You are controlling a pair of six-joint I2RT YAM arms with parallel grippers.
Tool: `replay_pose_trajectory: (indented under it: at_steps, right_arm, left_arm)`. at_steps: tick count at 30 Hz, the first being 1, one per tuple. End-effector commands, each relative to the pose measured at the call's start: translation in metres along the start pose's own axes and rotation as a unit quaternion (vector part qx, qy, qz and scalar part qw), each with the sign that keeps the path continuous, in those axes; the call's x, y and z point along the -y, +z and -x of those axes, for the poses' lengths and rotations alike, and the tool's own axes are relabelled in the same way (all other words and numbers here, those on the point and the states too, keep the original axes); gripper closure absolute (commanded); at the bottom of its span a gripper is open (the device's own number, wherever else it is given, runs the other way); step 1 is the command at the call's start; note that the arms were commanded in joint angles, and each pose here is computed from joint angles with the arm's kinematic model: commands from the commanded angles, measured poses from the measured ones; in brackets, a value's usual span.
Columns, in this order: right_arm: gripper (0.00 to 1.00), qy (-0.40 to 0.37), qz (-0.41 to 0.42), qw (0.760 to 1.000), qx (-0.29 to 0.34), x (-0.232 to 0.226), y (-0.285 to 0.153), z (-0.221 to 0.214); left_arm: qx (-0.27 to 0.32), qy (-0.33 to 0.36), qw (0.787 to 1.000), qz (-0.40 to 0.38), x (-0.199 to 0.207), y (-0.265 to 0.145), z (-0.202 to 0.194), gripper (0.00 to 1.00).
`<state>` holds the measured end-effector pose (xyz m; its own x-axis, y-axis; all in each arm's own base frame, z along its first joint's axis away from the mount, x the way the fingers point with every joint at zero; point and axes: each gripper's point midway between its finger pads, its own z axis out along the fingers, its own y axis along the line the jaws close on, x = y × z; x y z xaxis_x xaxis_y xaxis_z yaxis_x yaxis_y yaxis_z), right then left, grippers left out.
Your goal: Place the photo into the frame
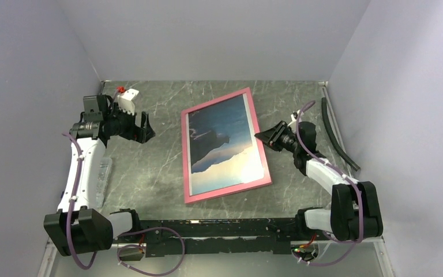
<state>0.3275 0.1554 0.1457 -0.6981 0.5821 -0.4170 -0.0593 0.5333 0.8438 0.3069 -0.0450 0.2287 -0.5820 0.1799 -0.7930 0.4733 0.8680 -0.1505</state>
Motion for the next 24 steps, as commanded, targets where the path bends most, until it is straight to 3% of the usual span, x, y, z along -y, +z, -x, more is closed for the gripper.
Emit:
replay_pose_trajectory:
  at_steps: [1, 10, 17, 24]
  right_arm:
    - [0.81, -0.037, 0.061, 0.992, 0.107, -0.023, 0.002, 0.036]
    - [0.79, -0.005, 0.054, 0.99, 0.129, 0.01, 0.026, 0.039]
    - [0.7, 0.006, 0.068, 0.989, 0.132, 0.014, 0.036, 0.026]
    - [0.64, -0.001, 0.009, 0.993, 0.114, 0.038, 0.042, 0.016]
  left_arm:
    - [0.015, -0.013, 1.0, 0.012, -0.005, 0.003, 0.001, 0.06]
    - [0.014, -0.035, 0.999, 0.015, -0.015, 0.019, -0.011, 0.06]
    - [0.008, -0.054, 0.998, 0.007, -0.019, 0.03, -0.023, 0.06]
    - [0.003, -0.058, 0.998, 0.012, -0.026, 0.037, -0.032, 0.06]
